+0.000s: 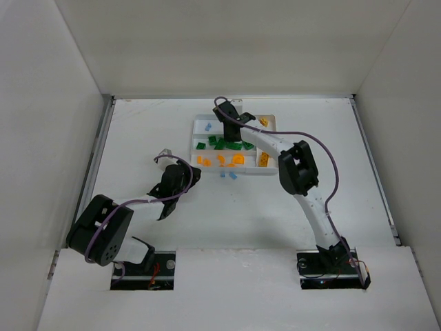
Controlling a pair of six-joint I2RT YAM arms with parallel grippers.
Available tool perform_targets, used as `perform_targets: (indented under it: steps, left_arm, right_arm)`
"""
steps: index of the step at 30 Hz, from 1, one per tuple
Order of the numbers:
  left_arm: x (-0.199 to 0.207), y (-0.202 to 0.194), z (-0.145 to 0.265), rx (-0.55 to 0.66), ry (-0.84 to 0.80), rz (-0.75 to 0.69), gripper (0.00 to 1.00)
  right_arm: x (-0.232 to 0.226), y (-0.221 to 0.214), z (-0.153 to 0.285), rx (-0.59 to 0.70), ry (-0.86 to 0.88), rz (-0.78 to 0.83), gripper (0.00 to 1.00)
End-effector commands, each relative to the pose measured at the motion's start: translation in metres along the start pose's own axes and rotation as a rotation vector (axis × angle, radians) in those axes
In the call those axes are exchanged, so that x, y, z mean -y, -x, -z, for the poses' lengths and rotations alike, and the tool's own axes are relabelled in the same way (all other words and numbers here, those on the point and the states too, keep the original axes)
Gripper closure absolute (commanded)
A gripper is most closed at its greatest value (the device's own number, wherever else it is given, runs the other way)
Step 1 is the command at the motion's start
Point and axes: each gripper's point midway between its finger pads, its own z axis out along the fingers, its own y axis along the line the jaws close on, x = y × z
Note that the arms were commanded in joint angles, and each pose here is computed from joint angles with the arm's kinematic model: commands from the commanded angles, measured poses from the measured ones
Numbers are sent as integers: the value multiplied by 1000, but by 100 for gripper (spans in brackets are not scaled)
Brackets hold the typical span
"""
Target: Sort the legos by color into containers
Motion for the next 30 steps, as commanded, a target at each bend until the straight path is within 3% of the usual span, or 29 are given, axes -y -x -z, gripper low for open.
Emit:
perform_targets:
  steps: [1,8,21,24,26,30]
  left_arm:
    - [14,11,3,35,-54,11,67]
    - [15,11,4,37,-56,10,67]
    - [16,9,4,34,-59,5,67]
    - [17,9,4,33,-60,5,67]
    - [16,9,4,35,-59,5,67]
    - [16,9,4,34,-58,4,67]
  right_arm:
    - [-5,29,23,89,38,-51,89]
    - [-2,31,24,93,36,-57,90]
    - [7,65,68,192,58,-90,89]
    - [3,52,56,154,62,-70,84]
    - [2,45,48,142,56,-62,73]
    - [-1,38,33,109,73,-18,64]
